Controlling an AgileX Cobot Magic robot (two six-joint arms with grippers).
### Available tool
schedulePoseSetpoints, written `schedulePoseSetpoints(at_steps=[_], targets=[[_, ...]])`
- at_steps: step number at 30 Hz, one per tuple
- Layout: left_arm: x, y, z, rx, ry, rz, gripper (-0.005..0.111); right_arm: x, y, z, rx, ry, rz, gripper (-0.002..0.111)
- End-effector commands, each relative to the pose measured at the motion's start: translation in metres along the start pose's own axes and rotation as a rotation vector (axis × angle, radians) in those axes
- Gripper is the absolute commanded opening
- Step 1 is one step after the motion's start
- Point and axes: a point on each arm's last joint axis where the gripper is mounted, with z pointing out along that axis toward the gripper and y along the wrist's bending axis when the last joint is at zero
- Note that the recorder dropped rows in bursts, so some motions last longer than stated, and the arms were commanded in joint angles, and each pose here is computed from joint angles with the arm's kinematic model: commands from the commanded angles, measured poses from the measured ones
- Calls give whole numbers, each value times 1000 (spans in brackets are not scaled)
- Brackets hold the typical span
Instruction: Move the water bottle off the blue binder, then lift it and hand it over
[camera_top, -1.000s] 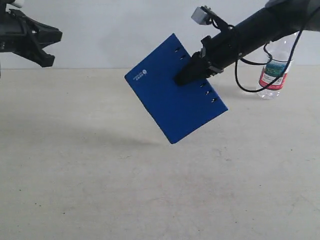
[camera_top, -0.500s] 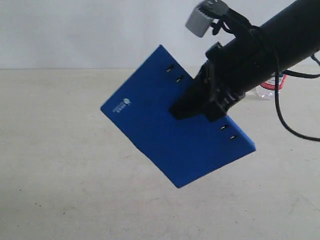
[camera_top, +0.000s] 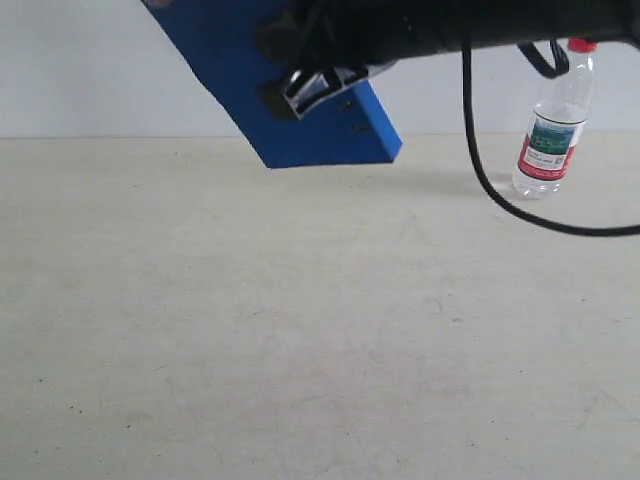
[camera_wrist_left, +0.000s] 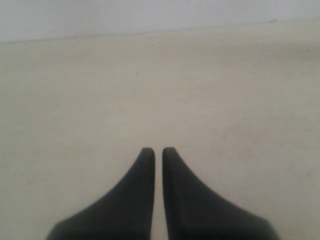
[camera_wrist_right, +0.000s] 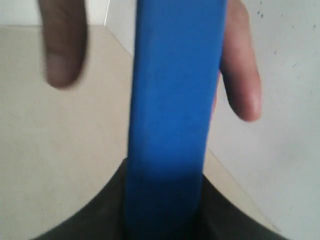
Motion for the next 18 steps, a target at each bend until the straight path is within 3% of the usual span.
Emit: schedulePoseSetpoints(at_steps=[1, 9, 11, 15, 18], targets=[[12, -1, -1, -5, 31, -29, 4, -35, -14, -11, 73, -118, 0, 0], [13, 0, -1, -5, 33, -29, 4, -43, -15, -14, 68, -141, 34, 4], [13, 0, -1, -5, 33, -29, 4, -43, -13, -14, 44, -134, 51, 13], [13, 1, -1, -19, 36, -15, 4, -42, -12, -14, 26, -126, 61, 45], [12, 6, -5, -83, 28, -13, 4, -47, -14, -21, 43, -149, 58, 50]])
